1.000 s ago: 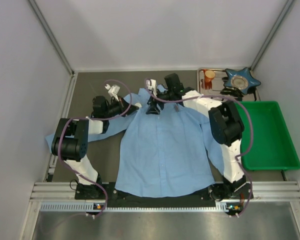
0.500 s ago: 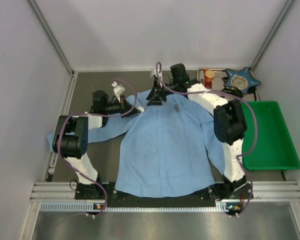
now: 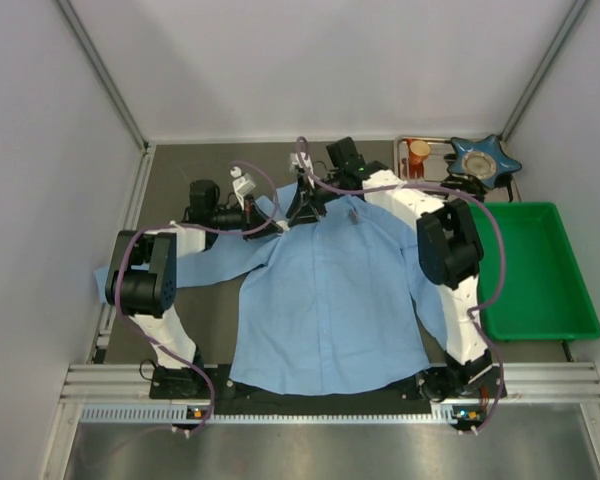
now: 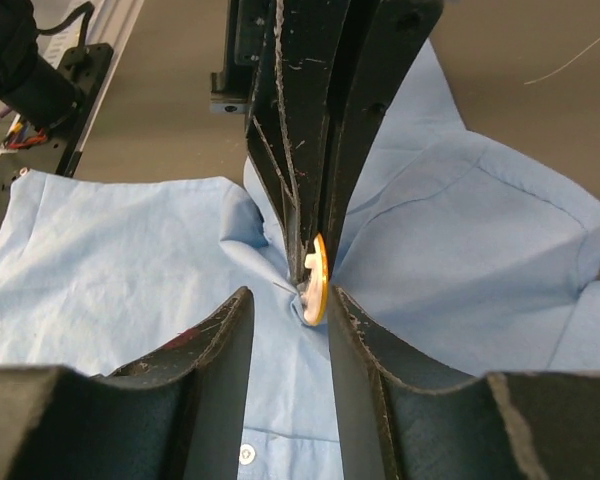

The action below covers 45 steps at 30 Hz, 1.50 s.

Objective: Pin the brooch onto the clothing
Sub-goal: Pin the brooch to the clothes.

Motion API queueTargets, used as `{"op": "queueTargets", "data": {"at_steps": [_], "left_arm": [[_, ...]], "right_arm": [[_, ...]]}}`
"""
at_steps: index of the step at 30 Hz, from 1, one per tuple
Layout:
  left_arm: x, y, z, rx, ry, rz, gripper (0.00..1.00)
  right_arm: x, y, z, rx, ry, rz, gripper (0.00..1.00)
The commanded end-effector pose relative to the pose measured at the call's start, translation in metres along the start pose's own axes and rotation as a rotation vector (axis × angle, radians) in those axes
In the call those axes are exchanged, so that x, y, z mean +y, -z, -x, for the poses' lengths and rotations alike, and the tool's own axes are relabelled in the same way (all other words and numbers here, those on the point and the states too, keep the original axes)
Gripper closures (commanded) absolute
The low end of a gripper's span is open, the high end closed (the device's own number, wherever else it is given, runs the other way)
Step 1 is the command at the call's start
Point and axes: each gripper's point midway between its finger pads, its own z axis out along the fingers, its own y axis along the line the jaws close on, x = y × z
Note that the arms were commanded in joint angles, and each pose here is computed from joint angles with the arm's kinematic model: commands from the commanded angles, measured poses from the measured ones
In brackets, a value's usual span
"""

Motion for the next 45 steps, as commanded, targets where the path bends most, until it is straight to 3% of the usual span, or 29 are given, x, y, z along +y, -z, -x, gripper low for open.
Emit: {"op": "queueTargets", "data": {"at_steps": [1,7,10,13,14,17,18,21,22,25,34,41,45], "left_arm": [[-0.017,-0.001,0.016,0.017,-0.133,-0.067,1.0],[-0.02,-0.002,0.011,0.054,-0.188,-0.092,1.0],[-0.021,-0.002,0.011,0.061,-0.189,-0.095,1.0],[-0.021,-0.001,0.011,0.063,-0.187,-0.092,1.0],[-0.021,-0.001,0.011,0.064,-0.188,-0.089,1.0],[-0.019,0.001,0.012,0.065,-0.174,-0.071,0.87],[-0.018,0.005,0.012,0.061,-0.159,-0.059,0.78],[-0.017,0.014,0.011,0.055,-0.143,-0.036,0.69],[-0.017,0.015,0.012,0.051,-0.149,-0.031,0.6],[-0.018,0.017,0.01,0.048,-0.129,-0.008,0.54],[-0.002,0.018,0.022,-0.049,-0.093,0.072,0.55],[0.006,0.015,0.021,-0.063,-0.077,0.08,0.68],[0.007,0.014,0.019,-0.06,-0.069,0.073,0.69]], "right_arm": [[0.003,-0.013,0.003,0.026,0.088,0.018,0.64],[-0.002,-0.02,-0.007,0.061,0.091,0.001,0.65],[-0.002,-0.023,-0.01,0.074,0.093,-0.004,0.75],[-0.002,-0.024,-0.01,0.08,0.085,-0.007,1.0],[-0.001,-0.024,-0.01,0.081,0.084,-0.009,1.0],[-0.003,-0.021,-0.012,0.086,0.069,-0.022,1.0],[-0.006,-0.018,-0.013,0.082,0.052,-0.027,1.0],[-0.008,-0.015,-0.009,0.072,0.039,-0.032,1.0],[-0.009,-0.012,-0.008,0.065,0.022,-0.033,1.0],[-0.009,-0.012,-0.009,0.057,-0.008,-0.028,1.0],[-0.011,-0.012,-0.002,0.027,-0.052,-0.032,1.0],[-0.012,-0.012,0.0,0.011,-0.074,-0.036,1.0],[-0.011,-0.012,0.002,-0.002,-0.094,-0.041,1.0]]}}
